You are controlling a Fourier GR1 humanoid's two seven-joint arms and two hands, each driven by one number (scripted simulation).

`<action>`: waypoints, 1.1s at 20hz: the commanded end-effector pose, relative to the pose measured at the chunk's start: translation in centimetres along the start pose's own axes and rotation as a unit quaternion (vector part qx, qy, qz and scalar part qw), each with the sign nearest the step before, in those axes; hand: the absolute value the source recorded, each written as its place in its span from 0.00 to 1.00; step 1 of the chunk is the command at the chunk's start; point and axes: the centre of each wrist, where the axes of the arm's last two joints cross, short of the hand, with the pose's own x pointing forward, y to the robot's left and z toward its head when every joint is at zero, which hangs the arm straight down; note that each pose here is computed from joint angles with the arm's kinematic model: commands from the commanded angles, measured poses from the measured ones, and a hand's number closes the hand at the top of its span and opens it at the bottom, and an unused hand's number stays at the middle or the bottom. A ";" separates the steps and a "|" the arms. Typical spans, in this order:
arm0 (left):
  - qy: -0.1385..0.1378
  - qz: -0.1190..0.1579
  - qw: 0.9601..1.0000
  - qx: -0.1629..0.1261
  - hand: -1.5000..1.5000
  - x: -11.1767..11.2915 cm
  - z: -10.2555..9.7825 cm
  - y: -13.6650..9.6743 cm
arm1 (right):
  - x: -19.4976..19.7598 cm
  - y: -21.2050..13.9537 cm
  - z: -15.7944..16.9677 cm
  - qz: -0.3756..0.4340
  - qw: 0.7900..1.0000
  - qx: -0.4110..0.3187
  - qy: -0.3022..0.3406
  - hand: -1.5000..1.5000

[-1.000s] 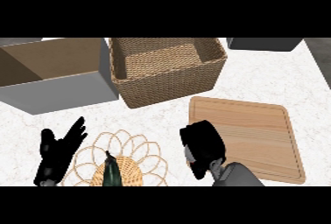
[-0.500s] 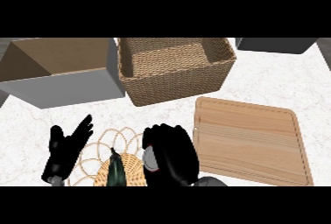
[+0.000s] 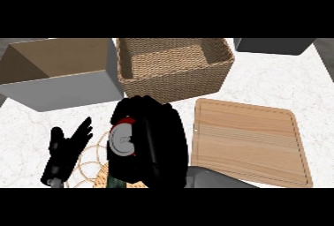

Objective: Pick the can from the cutting board and place it in the basket

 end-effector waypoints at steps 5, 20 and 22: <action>0.031 0.011 0.999 0.009 0.50 -1.4 -0.3 -0.2 | 6.9 -3.3 -5.7 -0.039 0.995 -0.080 0.047 1.00; 0.024 0.010 0.999 0.024 0.50 -1.8 1.0 0.9 | 7.1 -3.9 -16.3 0.013 0.990 -0.091 0.105 1.00; 0.029 0.009 0.999 0.029 0.50 -0.7 0.6 1.2 | 6.9 -3.9 -17.5 0.015 0.990 -0.090 0.105 1.00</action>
